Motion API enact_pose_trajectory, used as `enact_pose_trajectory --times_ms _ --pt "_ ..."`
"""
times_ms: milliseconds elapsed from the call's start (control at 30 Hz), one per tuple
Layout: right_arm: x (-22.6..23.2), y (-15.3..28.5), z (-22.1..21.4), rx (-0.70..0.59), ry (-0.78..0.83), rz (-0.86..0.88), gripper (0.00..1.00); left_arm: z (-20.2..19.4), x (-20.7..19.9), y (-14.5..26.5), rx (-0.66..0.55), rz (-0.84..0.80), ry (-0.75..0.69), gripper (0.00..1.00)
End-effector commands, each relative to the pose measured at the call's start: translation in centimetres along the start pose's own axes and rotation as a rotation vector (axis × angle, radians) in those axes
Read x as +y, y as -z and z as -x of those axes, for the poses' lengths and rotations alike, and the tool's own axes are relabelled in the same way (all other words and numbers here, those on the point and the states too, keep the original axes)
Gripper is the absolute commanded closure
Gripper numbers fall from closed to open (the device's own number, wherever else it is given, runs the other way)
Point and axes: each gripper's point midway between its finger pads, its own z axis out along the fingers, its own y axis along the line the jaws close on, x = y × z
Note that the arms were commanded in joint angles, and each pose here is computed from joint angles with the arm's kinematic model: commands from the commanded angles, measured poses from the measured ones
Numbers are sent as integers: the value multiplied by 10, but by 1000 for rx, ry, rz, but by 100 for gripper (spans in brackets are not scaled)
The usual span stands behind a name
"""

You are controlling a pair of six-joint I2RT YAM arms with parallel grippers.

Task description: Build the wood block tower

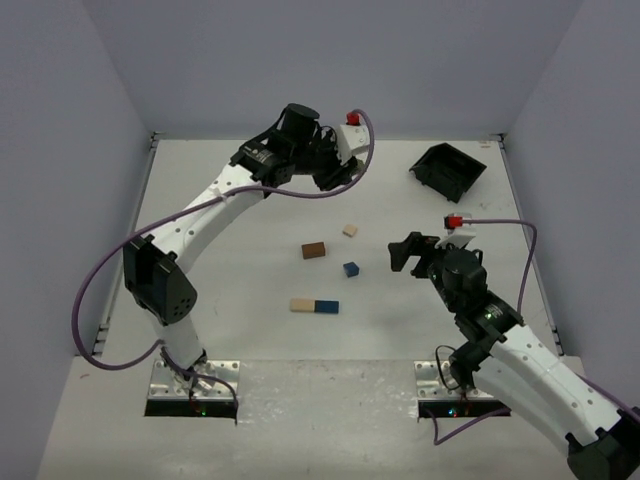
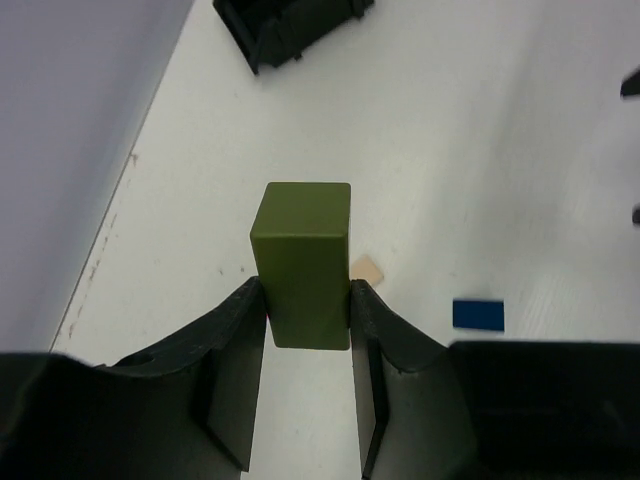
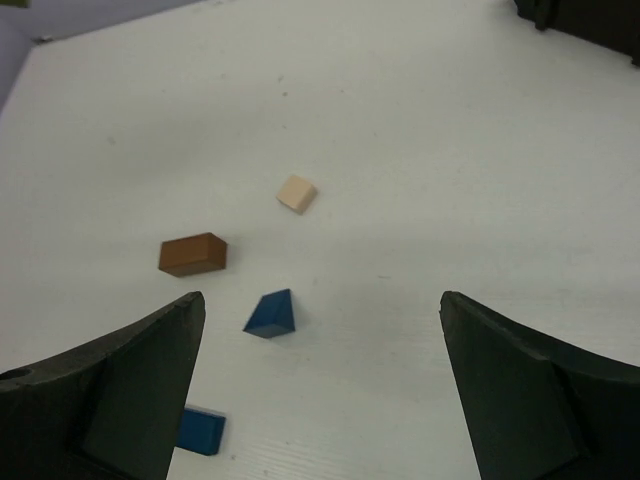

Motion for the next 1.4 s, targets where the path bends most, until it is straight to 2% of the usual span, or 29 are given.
enact_pose_trajectory --times_ms 0,133,267,400,567,633,767,867,1033,1367 --pt "-23 5 14 -30 43 -131 1 -49 -43 30 119 -159 -239 100" --pt "-41 12 13 -13 64 -231 1 -82 -84 42 167 -286 -198 100" --pt "-55 17 7 14 70 -303 1 -83 -106 49 94 -323 -186 100" --pt "-61 22 5 35 72 -343 1 -112 -123 37 251 -295 -175 100" --pt "-73 30 2 53 67 -409 1 -167 -153 24 426 -401 -148 100" --pt "-75 32 4 50 70 -422 1 -174 -155 22 460 -397 -138 100" --pt "-80 40 8 52 91 -449 1 -206 -164 24 603 -358 -129 100" --pt "-86 43 9 34 92 -474 1 -217 -179 28 602 -393 -120 100" --pt "-90 47 14 4 84 -491 1 -226 -179 27 611 -337 -76 100" --pt "-95 51 17 -17 88 -516 1 -218 -178 18 614 -313 -83 100"
